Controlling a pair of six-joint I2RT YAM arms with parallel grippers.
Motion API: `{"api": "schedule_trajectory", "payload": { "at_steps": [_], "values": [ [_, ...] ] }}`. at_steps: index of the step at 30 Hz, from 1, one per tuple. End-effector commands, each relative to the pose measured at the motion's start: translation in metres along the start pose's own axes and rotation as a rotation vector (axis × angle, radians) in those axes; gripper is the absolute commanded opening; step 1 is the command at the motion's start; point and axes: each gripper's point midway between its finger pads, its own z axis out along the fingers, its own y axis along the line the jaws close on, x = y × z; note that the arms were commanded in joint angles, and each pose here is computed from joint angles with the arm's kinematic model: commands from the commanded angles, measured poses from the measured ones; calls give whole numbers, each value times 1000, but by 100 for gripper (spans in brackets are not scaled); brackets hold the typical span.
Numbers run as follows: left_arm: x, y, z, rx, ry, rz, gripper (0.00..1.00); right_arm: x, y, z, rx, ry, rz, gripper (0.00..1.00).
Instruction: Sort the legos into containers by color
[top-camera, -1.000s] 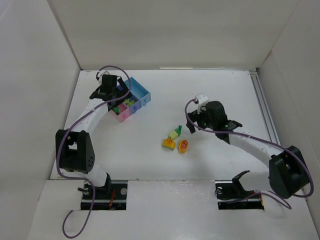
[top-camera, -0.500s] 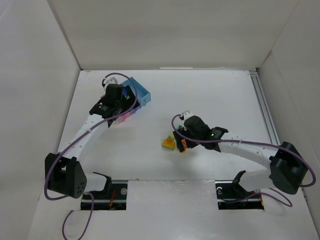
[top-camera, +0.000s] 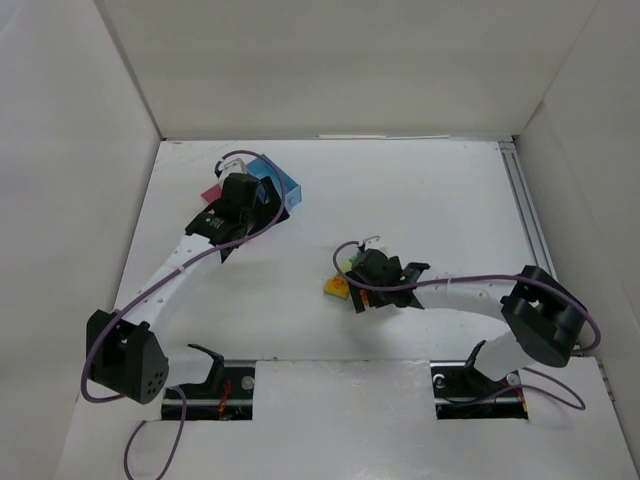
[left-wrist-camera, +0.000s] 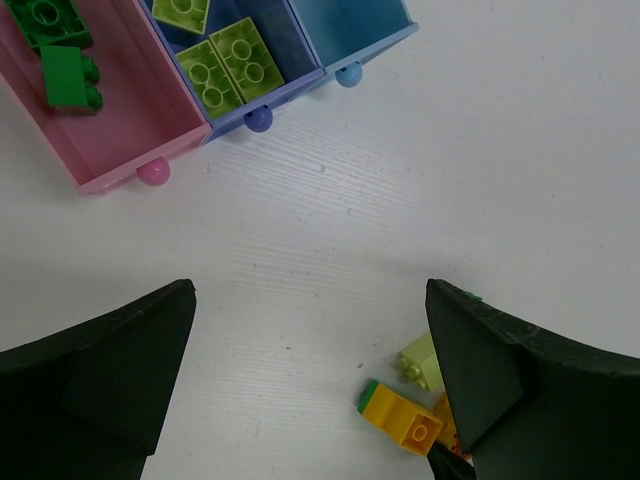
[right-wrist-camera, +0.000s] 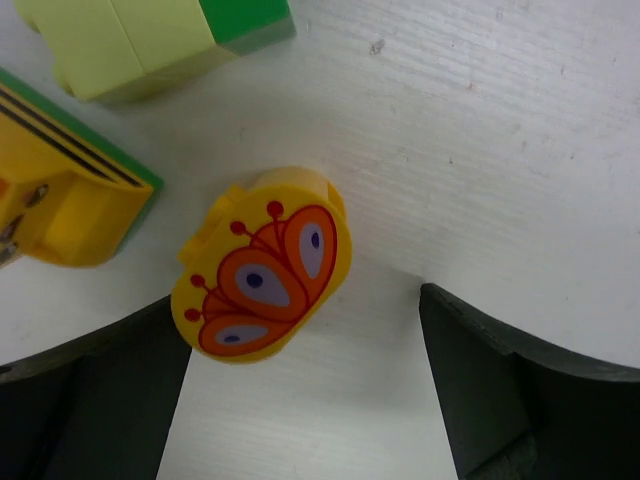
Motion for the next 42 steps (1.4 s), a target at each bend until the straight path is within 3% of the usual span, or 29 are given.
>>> {"api": "schedule_trajectory", "payload": {
  "at_steps": [1,7,9,21,32,36,38,39,40,42],
  "values": [
    [-8,-2,-8,12,-42,-18,99,-10,-2,8,48,-39,-8,96],
    [-11,-2,-9,5,-47,-18,99,-21,4,21,50,-62,-67,86],
    [-12,-2,-12,10,-54,-20,99,-21,1,19,65,-54,-72,72],
    [-23,-5,-21,21,-95,-29,99,21,-9,9,46,63,-35,71],
    [-21,-7,-22,36,-81,-9,99,35,-16,1,58,97,-3,43],
    [-7,-38,-26,214,5,59,100,12,-13,-4,1,-28,-78,17],
    [7,-62,-37,371,83,99,100,-18,-2,-19,-81,-160,-150,7],
    [5,-76,-43,450,79,129,100,-26,3,-24,-119,-204,-193,7],
    [20,-89,-54,566,149,156,100,-50,12,-42,-176,-316,-245,7],
    [37,-100,-62,686,218,182,100,-68,20,-59,-236,-417,-318,6]
  ]
}}
